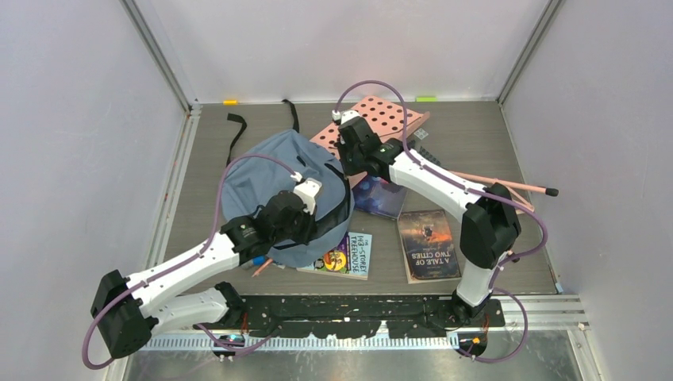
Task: Pack the student bag
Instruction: Unzip the student bag at the center of the board.
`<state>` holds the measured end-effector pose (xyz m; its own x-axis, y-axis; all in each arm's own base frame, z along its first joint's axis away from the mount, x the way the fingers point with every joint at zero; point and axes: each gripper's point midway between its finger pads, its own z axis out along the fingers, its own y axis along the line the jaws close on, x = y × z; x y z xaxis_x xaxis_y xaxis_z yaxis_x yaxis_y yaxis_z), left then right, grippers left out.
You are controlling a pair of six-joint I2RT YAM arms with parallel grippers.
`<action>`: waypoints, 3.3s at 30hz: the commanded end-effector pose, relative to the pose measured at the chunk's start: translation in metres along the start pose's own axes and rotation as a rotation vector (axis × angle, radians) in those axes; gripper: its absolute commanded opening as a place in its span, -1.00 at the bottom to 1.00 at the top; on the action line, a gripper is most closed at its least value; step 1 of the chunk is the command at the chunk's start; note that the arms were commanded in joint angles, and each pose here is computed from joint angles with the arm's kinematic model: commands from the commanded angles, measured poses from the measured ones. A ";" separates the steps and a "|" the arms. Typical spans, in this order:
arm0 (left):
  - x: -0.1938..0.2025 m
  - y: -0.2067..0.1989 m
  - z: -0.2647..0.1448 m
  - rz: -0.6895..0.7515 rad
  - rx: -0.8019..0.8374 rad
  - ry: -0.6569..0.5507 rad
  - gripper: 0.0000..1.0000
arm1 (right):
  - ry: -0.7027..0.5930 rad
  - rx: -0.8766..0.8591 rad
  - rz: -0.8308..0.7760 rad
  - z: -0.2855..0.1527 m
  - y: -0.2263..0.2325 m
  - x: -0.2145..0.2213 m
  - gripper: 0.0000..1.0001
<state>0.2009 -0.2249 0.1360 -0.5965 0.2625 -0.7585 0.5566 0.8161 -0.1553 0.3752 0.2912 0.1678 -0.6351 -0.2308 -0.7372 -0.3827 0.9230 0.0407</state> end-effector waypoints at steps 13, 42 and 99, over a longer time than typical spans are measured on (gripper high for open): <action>-0.084 -0.035 0.035 -0.095 0.051 -0.100 0.50 | -0.093 -0.103 0.059 -0.014 0.011 -0.033 -0.99; -0.049 -0.002 0.040 -0.110 -0.137 0.023 -0.72 | -0.124 -0.089 0.064 -0.017 0.008 -0.038 -0.99; -0.100 0.043 0.024 -0.242 -0.057 0.001 -1.00 | -0.265 -0.056 0.043 -0.014 0.016 -0.127 0.55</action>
<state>0.2679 -0.2277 0.1613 -0.7256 0.1455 -0.6726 0.3943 0.8890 -0.2330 0.4560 0.3638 0.1665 -0.5718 -0.2057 -0.7942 -0.4532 0.8861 0.0969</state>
